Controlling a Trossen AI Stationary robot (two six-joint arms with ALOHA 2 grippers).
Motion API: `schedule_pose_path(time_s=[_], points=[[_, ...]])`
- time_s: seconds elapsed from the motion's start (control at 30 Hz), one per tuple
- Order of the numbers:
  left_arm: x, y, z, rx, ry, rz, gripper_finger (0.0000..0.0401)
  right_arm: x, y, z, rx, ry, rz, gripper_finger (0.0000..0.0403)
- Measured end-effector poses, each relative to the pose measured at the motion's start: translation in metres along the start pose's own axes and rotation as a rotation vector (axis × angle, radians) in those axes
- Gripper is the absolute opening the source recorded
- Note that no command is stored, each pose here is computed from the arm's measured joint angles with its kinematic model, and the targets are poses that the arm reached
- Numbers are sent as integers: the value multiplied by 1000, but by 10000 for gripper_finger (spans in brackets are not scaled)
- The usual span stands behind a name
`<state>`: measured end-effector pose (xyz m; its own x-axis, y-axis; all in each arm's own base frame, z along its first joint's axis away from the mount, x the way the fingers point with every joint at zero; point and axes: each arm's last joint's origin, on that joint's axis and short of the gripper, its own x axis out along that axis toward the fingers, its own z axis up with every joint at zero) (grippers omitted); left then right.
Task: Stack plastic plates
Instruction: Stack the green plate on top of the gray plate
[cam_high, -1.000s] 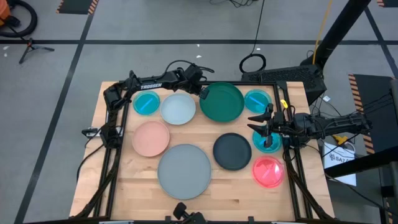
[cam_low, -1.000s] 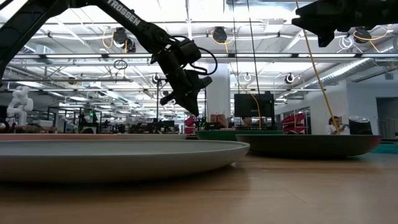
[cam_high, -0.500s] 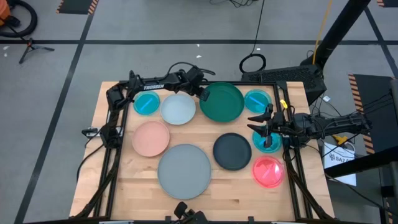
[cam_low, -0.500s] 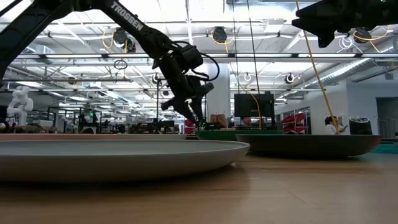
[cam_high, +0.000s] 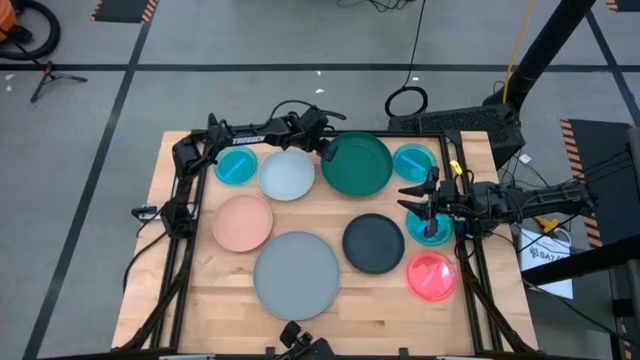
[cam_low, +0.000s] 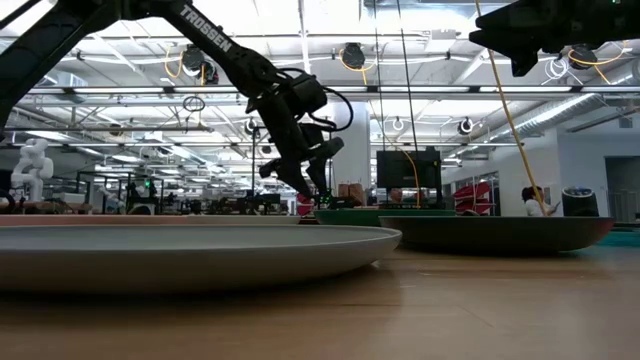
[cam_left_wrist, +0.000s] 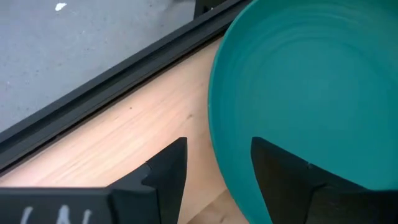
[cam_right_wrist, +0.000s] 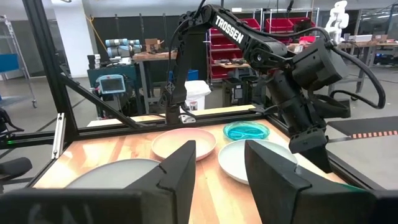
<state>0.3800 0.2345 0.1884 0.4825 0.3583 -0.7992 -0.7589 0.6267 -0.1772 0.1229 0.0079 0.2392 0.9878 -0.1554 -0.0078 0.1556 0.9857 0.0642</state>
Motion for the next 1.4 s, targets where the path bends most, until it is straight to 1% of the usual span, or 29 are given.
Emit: schedule_pose_path(time_s=[1.13, 1.4], points=[[0, -1, -1, 1, 5, 1, 184, 0, 0, 0, 0, 0, 0, 130], [27, 1, -16, 5, 74, 25, 184, 0, 0, 0, 0, 1, 0, 130]])
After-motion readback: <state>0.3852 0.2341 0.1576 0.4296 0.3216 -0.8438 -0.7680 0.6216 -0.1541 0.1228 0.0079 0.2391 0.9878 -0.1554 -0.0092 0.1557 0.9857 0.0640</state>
